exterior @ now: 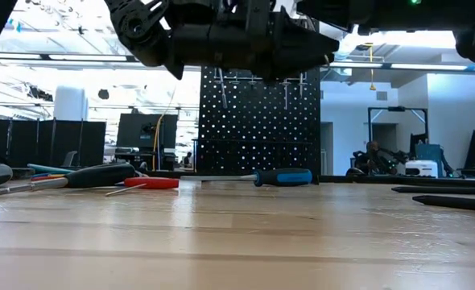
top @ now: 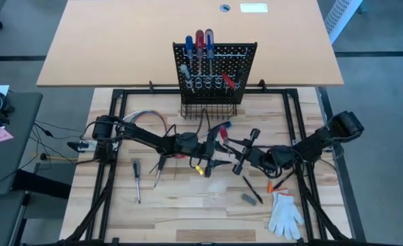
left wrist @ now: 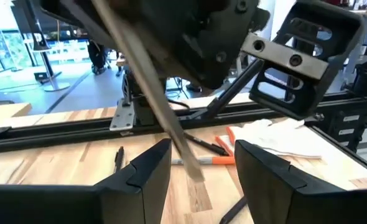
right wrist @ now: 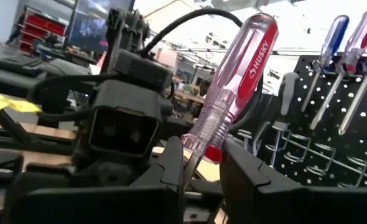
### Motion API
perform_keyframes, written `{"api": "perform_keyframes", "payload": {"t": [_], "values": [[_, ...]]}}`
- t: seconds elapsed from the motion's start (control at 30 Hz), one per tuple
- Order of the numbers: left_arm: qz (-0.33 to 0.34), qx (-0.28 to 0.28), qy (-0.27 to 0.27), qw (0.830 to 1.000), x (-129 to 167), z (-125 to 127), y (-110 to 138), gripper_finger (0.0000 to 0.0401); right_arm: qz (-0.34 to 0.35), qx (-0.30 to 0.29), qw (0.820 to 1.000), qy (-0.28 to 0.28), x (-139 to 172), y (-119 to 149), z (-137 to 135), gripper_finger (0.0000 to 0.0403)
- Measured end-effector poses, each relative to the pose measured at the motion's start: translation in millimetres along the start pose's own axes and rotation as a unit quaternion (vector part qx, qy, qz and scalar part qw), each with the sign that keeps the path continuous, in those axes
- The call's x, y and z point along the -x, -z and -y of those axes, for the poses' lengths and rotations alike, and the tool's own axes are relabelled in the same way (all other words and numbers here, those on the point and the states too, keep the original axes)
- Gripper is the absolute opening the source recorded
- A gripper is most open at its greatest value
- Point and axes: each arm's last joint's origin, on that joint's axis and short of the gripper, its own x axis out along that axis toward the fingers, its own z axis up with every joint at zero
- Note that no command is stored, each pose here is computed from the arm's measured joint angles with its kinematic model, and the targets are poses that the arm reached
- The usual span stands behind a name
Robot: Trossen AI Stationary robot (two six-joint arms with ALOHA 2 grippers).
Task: Hang tools onto peg board
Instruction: Hang the red transparent screwdriver on the black peg board
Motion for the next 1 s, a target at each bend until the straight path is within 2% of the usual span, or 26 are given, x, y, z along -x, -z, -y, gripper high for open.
{"api": "perform_keyframes", "payload": {"t": [0.17, 0.43, 0.57, 0.7, 0.87, 1.0], "values": [[0.006, -0.001, -0.001, 1.000, 0.0, -0.1, -1.2, 0.0139, 0.001, 0.000, 1.000, -0.003, 1.3, -0.8, -1.3, 0.0069], [0.002, -0.014, -0.010, 1.000, 0.5, -1.0, 0.2, 0.0021, -0.002, 0.010, 1.000, -0.009, 1.6, 0.2, -2.3, 0.0069], [-0.019, -0.042, -0.061, 0.997, 3.2, -0.5, 5.3, 0.0014, -0.007, 0.019, 1.000, -0.011, 2.1, 1.9, -2.8, 0.0073], [-0.068, -0.066, -0.089, 0.992, 8.2, -3.3, 2.1, 0.0007, -0.011, 0.013, 1.000, -0.016, 4.7, 1.5, -5.7, 0.0132], [-0.159, -0.098, -0.134, 0.973, 21.4, -6.9, -4.1, 0.0004, -0.022, -0.012, 0.999, 0.022, 12.4, -11.2, -3.1, 0.0228], [-0.200, -0.103, -0.146, 0.963, 29.3, -7.6, -8.1, 0.0003, -0.034, -0.016, 0.999, 0.032, 17.9, -20.2, 1.3, 0.0264]]}}
